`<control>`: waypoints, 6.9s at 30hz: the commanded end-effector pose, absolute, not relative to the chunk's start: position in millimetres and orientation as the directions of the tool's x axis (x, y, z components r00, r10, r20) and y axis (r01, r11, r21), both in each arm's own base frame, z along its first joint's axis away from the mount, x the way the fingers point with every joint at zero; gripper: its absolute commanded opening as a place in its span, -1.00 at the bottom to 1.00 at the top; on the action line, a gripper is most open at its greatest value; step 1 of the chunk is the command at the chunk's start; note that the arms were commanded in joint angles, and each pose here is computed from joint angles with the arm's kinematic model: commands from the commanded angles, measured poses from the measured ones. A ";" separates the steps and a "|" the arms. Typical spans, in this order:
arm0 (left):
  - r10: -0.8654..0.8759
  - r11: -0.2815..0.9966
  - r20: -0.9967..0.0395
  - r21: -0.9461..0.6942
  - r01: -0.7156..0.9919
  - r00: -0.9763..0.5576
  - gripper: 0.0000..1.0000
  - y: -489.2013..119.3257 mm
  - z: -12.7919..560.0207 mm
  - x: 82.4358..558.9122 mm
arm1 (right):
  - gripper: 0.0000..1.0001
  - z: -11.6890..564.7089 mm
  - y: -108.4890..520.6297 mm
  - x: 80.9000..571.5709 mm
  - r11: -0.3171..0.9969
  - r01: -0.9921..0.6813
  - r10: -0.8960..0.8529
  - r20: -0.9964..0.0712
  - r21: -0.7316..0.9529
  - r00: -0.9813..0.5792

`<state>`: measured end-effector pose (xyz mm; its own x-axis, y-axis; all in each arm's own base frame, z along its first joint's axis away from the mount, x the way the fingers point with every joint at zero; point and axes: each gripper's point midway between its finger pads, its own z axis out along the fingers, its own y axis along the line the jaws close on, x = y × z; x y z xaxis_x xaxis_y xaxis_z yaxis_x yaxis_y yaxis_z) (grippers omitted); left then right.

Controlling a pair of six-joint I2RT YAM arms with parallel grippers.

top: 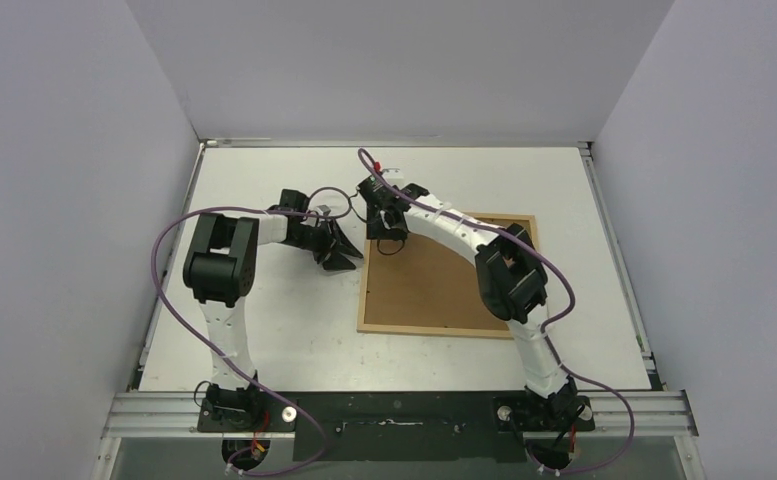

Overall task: Put the photo into the frame
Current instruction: Install the photo frame at the center of the board, then adjust the photo frame at the center of the board.

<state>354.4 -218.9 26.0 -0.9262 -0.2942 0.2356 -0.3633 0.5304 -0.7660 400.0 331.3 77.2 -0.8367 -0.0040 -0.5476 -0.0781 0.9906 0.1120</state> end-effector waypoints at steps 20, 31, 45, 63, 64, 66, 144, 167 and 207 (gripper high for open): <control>-0.359 0.726 0.313 -0.498 -0.474 -0.879 -0.68 -205.7 -35.3 319.6 | -0.17 52.3 359.2 415.0 0.984 -0.110 -0.020 -0.519 0.143 -0.854; -0.351 0.737 0.338 -0.476 -0.480 -0.873 -0.73 -203.0 -43.8 312.3 | -0.24 37.5 350.5 421.7 0.990 -0.078 -0.009 -0.513 0.113 -0.858; -0.346 0.743 0.349 -0.466 -0.481 -0.871 -0.75 -201.7 -47.7 307.3 | -0.39 12.5 337.2 417.5 0.997 -0.055 -0.022 -0.467 0.058 -0.884; -0.354 0.753 0.362 -0.437 -0.492 -0.862 -0.79 -195.4 -55.8 303.0 | -0.77 -1.2 317.8 415.0 0.999 -0.039 -0.032 -0.444 0.007 -0.895; -0.354 0.754 0.364 -0.433 -0.494 -0.861 -0.79 -194.8 -57.0 302.0 | -0.79 -3.1 316.4 413.8 0.999 -0.039 -0.035 -0.439 0.001 -0.898; -0.358 0.756 0.367 -0.425 -0.497 -0.858 -0.80 -192.9 -58.8 300.8 | -0.82 -7.1 311.0 410.3 0.999 -0.033 -0.040 -0.426 -0.024 -0.904; -0.385 0.758 0.399 -0.377 -0.532 -0.832 -0.83 -179.1 -72.7 293.4 | -1.00 -23.3 284.2 389.2 0.984 -0.097 -0.151 -0.423 -0.147 -0.894; -0.372 0.718 0.385 -0.458 -0.525 -0.845 -0.66 -186.9 -47.9 313.1 | -0.77 14.2 280.3 404.2 0.990 -0.075 -0.129 -0.513 -0.123 -0.848; -0.205 0.666 0.154 -0.702 -0.253 -0.967 0.08 -219.2 17.3 353.9 | 0.70 37.6 -25.7 306.0 0.704 0.689 0.702 -0.316 0.173 -0.638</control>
